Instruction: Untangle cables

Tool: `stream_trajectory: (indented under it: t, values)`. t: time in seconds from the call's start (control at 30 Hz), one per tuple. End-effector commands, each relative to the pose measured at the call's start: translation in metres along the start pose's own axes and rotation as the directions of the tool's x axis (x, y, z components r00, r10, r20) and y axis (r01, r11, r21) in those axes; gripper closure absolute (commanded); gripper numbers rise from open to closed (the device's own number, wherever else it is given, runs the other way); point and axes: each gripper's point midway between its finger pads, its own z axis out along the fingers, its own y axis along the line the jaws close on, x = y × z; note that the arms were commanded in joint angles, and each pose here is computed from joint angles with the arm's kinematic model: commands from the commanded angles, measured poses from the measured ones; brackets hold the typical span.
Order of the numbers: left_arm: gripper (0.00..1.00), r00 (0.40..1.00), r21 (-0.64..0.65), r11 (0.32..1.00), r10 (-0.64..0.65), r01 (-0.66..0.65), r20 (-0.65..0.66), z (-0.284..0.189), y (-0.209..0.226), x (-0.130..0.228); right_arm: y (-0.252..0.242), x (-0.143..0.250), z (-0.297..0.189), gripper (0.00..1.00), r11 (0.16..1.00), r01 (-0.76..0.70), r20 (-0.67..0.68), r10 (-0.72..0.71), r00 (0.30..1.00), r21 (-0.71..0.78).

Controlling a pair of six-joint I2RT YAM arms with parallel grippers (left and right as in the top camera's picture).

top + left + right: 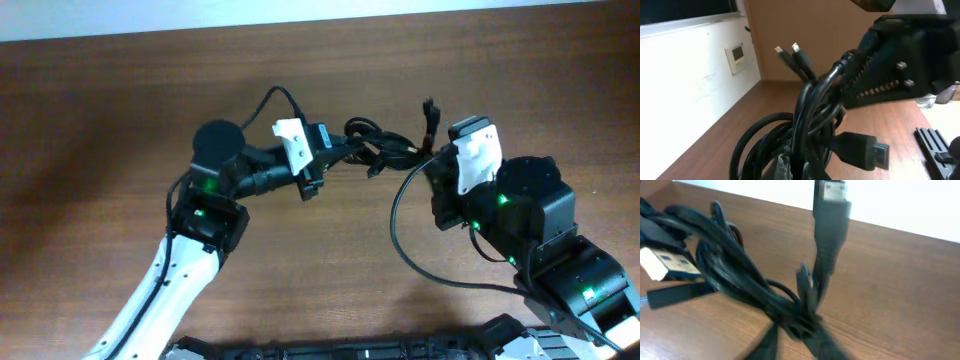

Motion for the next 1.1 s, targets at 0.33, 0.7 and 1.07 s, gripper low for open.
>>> stream_trajectory:
  t: [0.33, 0.7, 1.07]
  values:
    - [1.00, 0.996, 0.203, 0.977, 0.047, -0.061, 0.076, -0.012, -0.030, -0.019, 0.005, 0.007, -0.002, 0.53, 0.996, 0.087, -0.027, -0.088, 0.996, -0.029]
    - [1.00, 0.995, 0.276, 0.959, 0.040, -0.062, 0.087, -0.033, -0.030, -0.017, 0.064, -0.002, -0.014, 0.58, 0.881, 0.317, 0.116, -0.295, 0.948, -0.350]
    - [1.00, 0.978, -0.074, 0.975, -0.210, 0.209, -0.007, -0.026, 0.030, 0.004, 0.067, 0.004, -0.016, 0.96, 0.862, 0.344, 0.111, -0.327, 0.939, -0.372]
